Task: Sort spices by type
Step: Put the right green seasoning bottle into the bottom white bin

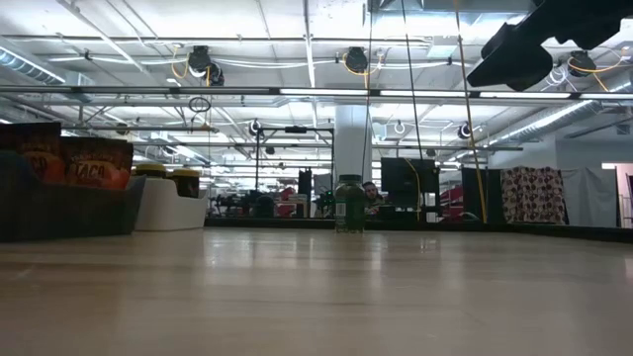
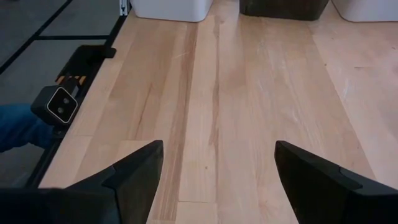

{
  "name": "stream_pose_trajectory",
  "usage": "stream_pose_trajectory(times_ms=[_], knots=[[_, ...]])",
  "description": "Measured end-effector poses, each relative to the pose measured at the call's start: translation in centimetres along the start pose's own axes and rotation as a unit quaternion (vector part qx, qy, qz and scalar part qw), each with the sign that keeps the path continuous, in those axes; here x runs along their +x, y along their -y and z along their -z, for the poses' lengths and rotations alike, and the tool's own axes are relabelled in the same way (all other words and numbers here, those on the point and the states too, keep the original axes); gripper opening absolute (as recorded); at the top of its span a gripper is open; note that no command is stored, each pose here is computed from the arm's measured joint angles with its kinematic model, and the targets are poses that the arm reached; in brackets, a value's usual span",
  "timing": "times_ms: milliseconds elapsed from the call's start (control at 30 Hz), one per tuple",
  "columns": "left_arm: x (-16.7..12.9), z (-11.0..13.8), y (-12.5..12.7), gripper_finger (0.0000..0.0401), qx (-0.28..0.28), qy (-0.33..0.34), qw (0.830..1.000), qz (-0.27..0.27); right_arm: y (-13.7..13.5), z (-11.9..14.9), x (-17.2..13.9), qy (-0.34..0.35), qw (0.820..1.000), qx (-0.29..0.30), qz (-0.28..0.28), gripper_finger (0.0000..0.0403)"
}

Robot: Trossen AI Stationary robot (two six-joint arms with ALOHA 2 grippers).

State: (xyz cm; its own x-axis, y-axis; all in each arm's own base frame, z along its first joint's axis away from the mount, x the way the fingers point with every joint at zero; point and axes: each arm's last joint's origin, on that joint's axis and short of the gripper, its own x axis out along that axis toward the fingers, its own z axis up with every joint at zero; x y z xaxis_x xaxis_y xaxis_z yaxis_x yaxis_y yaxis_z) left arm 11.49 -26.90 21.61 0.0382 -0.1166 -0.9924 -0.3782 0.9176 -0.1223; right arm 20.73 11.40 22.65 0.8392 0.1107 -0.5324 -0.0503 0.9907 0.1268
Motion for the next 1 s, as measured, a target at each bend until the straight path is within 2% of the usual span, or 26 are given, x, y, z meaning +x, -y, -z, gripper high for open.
stream_pose_trajectory(times_ms=[333,533,733,1000], knots=[[2.1,0.0,0.5,0.0329,0.022,-0.007,0.999,-0.035,0.0,0.0,0.0,0.0,1.0,0.0,-0.001,0.029],[2.7,0.0,0.8,0.0329,0.029,-0.012,0.999,-0.039,0.0,0.0,0.0,-0.001,1.0,0.0,-0.002,0.029],[4.1,0.1,1.0,0.0329,0.056,-0.048,0.996,-0.056,0.0,-0.1,0.0,0.002,1.0,0.001,-0.003,0.029],[4.8,0.2,0.9,0.0329,0.057,-0.052,0.994,-0.083,0.0,-0.1,0.0,0.002,1.0,0.001,-0.003,0.029]])
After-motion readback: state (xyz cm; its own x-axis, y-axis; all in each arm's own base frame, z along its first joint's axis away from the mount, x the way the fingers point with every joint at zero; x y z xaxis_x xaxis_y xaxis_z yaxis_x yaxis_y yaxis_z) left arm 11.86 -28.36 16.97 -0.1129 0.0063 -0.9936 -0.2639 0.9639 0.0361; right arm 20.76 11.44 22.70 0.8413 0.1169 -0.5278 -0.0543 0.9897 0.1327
